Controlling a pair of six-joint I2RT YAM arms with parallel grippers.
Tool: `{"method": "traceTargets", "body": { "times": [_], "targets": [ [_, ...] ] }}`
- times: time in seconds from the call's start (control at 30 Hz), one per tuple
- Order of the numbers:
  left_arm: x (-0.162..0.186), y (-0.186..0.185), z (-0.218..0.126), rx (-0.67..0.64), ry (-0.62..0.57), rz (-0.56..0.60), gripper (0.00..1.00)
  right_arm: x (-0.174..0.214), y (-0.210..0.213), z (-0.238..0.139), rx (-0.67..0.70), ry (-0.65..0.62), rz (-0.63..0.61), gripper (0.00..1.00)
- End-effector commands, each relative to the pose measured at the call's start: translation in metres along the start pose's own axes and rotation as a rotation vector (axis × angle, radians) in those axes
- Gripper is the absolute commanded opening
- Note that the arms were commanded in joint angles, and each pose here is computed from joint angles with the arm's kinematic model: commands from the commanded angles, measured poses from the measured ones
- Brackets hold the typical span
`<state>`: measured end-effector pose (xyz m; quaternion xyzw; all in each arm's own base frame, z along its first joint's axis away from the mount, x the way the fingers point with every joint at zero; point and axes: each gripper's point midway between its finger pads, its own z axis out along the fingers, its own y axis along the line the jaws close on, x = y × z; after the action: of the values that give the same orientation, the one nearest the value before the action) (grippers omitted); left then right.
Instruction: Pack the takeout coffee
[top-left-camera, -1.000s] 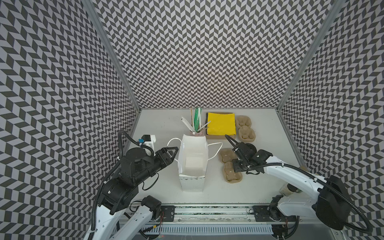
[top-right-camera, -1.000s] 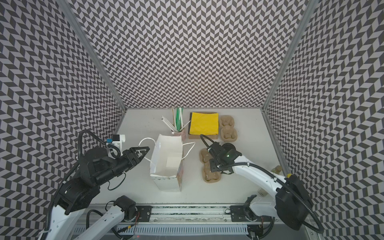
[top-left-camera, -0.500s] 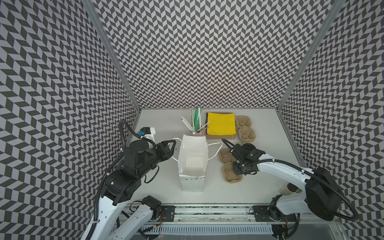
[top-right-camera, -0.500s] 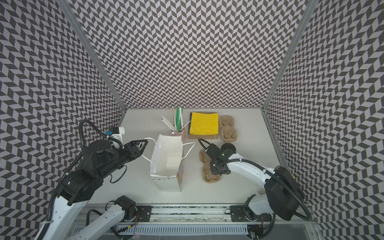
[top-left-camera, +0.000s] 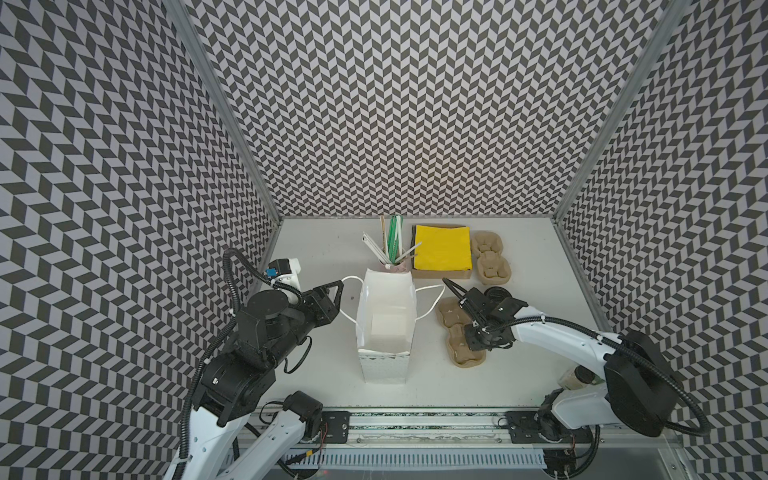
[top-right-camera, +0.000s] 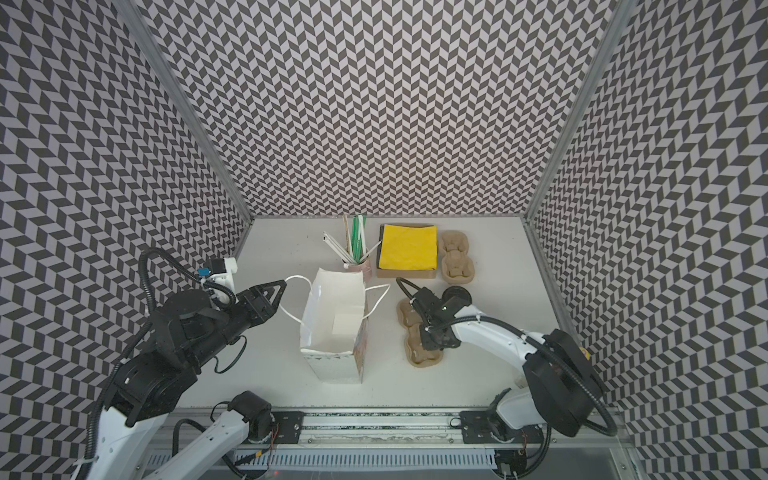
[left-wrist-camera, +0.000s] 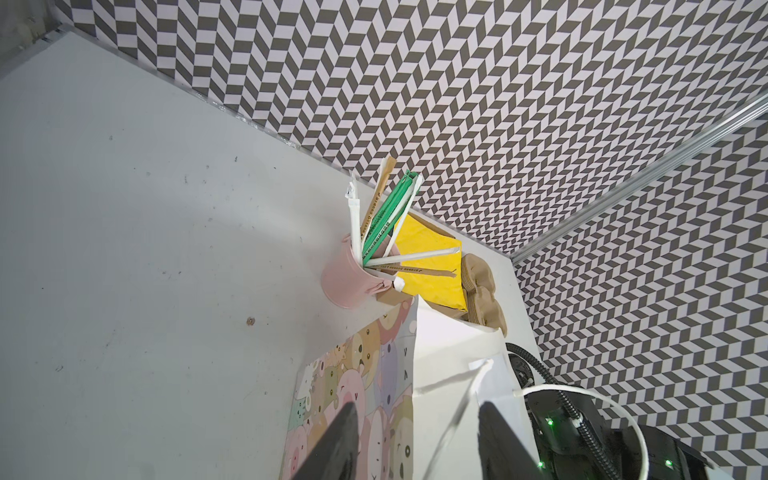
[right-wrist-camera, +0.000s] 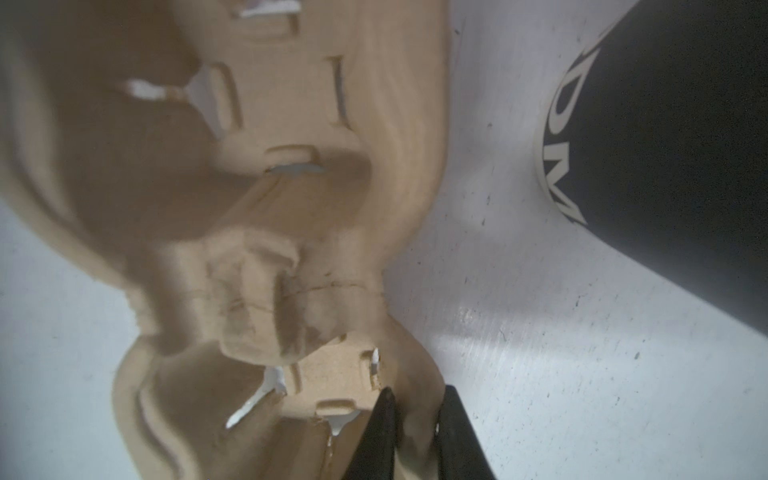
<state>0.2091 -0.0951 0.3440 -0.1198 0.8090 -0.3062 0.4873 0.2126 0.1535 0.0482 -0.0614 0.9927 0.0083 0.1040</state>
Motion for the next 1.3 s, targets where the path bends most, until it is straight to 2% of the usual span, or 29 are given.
{"method": "traceTargets", "body": {
  "times": [0.0,0.27,0.6,0.63,0.67,0.7,0.83,0.93,1.07,1.13,1.27],
  "targets": [
    [0.000,0.005,0.000,-0.015,-0.015,0.008,0.48,-0.001,0.005,-0.002,-0.038,-0.010,-0.003,0.15],
    [0.001,0.007,-0.003,-0.017,-0.022,0.010,0.48,-0.001,0.008,-0.005,-0.058,-0.016,-0.007,0.03],
    [0.002,0.003,-0.008,0.020,-0.028,0.000,0.48,-0.007,0.006,-0.020,-0.074,-0.072,0.026,0.00],
    [0.003,0.003,-0.007,0.021,-0.025,-0.001,0.48,-0.006,0.008,-0.019,-0.080,-0.062,0.018,0.02],
    [0.003,0.003,-0.007,0.024,-0.024,-0.002,0.48,-0.004,0.008,-0.017,-0.076,-0.046,0.011,0.08],
    [0.003,0.002,-0.007,0.028,-0.024,-0.004,0.48,-0.003,0.006,-0.017,-0.064,-0.037,0.007,0.22],
    [0.003,0.002,-0.007,0.028,-0.026,0.002,0.48,-0.013,0.004,-0.026,-0.055,-0.090,0.021,0.46],
    [0.001,0.004,-0.007,0.017,-0.036,0.024,0.48,-0.029,0.001,-0.042,-0.030,-0.147,0.024,0.47],
    [-0.003,0.007,-0.008,0.002,-0.065,0.058,0.48,-0.039,0.023,-0.052,-0.135,-0.170,0.022,0.47],
    [-0.006,0.005,-0.012,0.014,-0.087,0.083,0.49,-0.043,0.028,-0.053,-0.123,-0.183,0.030,0.52],
    [-0.013,0.006,-0.018,0.013,-0.135,0.112,0.49,-0.048,0.043,-0.053,-0.180,-0.192,0.048,0.56]
  ]
}}
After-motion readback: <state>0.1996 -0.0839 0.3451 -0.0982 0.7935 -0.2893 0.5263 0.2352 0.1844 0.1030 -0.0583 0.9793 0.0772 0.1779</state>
